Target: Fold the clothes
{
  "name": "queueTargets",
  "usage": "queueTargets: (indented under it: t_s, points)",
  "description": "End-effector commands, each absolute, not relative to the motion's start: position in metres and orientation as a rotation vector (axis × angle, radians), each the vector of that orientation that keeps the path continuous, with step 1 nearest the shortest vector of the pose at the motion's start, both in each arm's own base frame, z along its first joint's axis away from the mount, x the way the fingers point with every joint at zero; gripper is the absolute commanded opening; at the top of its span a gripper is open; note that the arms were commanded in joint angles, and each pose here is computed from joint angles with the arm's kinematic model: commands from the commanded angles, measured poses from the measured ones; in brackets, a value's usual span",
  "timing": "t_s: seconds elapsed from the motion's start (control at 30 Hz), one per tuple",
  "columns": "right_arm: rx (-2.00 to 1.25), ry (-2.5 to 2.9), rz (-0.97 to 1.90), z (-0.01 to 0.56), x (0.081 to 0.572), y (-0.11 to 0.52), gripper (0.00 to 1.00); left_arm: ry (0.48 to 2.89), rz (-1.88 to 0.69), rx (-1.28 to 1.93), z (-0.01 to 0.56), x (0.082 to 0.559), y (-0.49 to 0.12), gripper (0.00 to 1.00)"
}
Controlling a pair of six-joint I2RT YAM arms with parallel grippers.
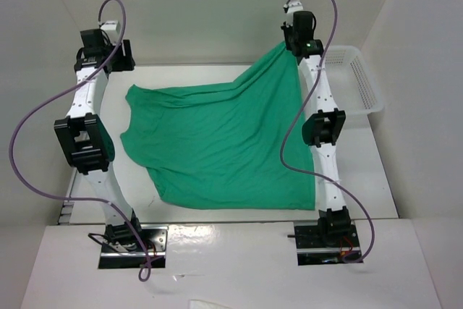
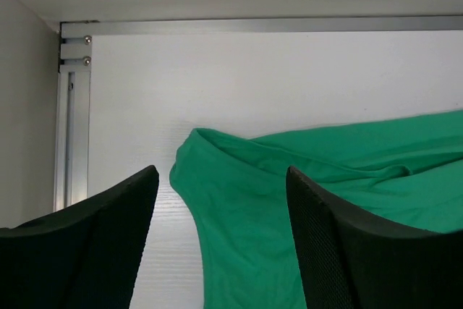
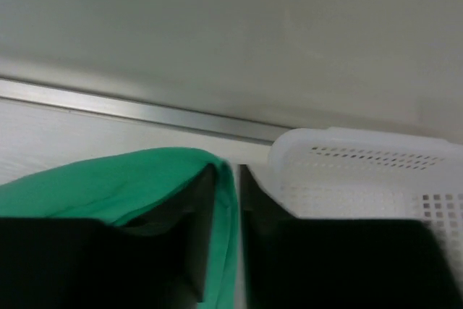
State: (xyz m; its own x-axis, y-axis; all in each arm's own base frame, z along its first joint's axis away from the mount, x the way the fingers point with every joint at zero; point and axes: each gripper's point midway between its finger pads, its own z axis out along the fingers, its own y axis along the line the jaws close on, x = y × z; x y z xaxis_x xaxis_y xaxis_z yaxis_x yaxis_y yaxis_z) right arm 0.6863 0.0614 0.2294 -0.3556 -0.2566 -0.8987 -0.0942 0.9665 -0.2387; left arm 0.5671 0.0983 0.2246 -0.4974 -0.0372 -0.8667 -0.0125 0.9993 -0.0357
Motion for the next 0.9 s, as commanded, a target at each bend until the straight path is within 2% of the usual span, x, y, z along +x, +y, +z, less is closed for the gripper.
queueTargets:
  t_s: [0.0, 0.03, 0.07, 0.13, 0.27, 0.33, 0.37, 0.43, 0.47, 0.57, 0.6, 0.7, 0.87]
  points:
    - [-0.219, 1.898, -0.224, 0.257, 0.676, 0.069, 0.35, 2.055, -0.007, -0.032, 0.243, 0.574, 0.103, 0.79]
    - [-0.222, 1.909, -0.225, 0.254, 0.674, 0.069, 0.51, 2.044, 0.007, -0.037, 0.249, 0.575, 0.105, 0.85]
    - [-0.196, 1.892, -0.191, 0.265, 0.672, 0.072, 0.56, 2.052, -0.001, -0.048, 0.247, 0.574, 0.105, 0.87]
    - [-0.218, 1.889, -0.138, 0.283, 0.659, 0.083, 0.63, 2.046, 0.020, -0.058, 0.256, 0.566, 0.106, 0.89]
    - [-0.196, 1.858, -0.003, 0.337, 0.627, 0.091, 0.68, 2.078, 0.100, -0.057, 0.259, 0.535, 0.111, 0.91]
    - [-0.229, 1.867, 0.040, 0.353, 0.609, 0.096, 0.70, 2.078, 0.138, -0.038, 0.270, 0.512, 0.110, 0.91]
    - [-0.250, 1.845, 0.093, 0.375, 0.592, 0.103, 0.71, 2.139, 0.158, -0.035, 0.249, 0.497, 0.111, 0.91]
    - [-0.299, 1.883, 0.149, 0.381, 0.568, 0.113, 0.71, 2.167, 0.216, -0.009, 0.250, 0.469, 0.116, 0.91]
    - [-0.336, 1.890, 0.192, 0.389, 0.552, 0.124, 0.72, 2.233, 0.212, 0.009, 0.226, 0.453, 0.113, 0.91]
    - [-0.433, 2.007, 0.278, 0.367, 0.522, 0.138, 0.72, 2.291, 0.284, 0.048, 0.212, 0.413, 0.121, 0.88]
    - [-0.484, 2.013, 0.345, 0.369, 0.509, 0.147, 0.72, 2.365, 0.306, 0.062, 0.184, 0.395, 0.121, 0.87]
    - [-0.576, 2.098, 0.420, 0.346, 0.490, 0.155, 0.69, 2.447, 0.349, 0.115, 0.153, 0.355, 0.122, 0.82]
    - [-0.623, 2.193, 0.467, 0.325, 0.468, 0.156, 0.67, 2.521, 0.331, 0.148, 0.123, 0.320, 0.122, 0.74]
